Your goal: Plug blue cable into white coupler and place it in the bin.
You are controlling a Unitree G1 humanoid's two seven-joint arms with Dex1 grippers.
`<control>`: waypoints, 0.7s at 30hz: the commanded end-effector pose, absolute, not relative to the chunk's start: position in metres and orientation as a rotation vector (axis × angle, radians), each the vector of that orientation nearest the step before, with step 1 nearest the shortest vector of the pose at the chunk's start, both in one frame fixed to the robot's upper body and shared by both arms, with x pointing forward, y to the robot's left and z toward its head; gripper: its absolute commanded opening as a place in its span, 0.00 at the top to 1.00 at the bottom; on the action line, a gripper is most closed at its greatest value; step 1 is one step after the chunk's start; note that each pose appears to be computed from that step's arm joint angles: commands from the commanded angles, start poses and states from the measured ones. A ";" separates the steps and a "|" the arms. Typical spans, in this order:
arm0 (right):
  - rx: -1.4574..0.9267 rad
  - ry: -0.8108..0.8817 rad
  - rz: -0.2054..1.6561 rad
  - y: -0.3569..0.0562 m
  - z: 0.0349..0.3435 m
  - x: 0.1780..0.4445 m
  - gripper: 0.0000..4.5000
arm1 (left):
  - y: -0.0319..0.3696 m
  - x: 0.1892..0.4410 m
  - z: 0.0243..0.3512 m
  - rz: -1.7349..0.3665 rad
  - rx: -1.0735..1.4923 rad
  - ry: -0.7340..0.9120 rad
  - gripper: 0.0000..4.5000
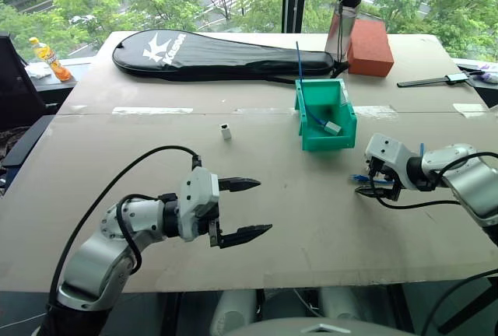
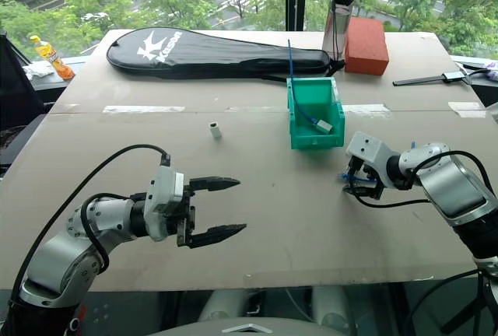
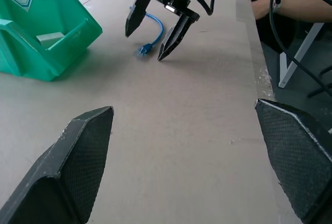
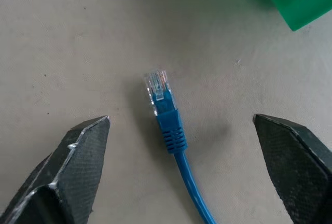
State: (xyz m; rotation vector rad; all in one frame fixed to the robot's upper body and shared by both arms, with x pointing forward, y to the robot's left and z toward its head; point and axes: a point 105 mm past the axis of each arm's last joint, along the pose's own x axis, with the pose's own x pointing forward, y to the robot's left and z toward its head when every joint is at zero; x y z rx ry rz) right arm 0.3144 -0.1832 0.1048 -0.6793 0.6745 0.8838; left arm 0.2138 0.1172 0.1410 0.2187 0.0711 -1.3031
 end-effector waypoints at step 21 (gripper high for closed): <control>-0.851 0.556 1.249 -0.069 0.109 0.302 0.99 | 0.136 0.218 0.133 -1.216 0.282 0.052 0.00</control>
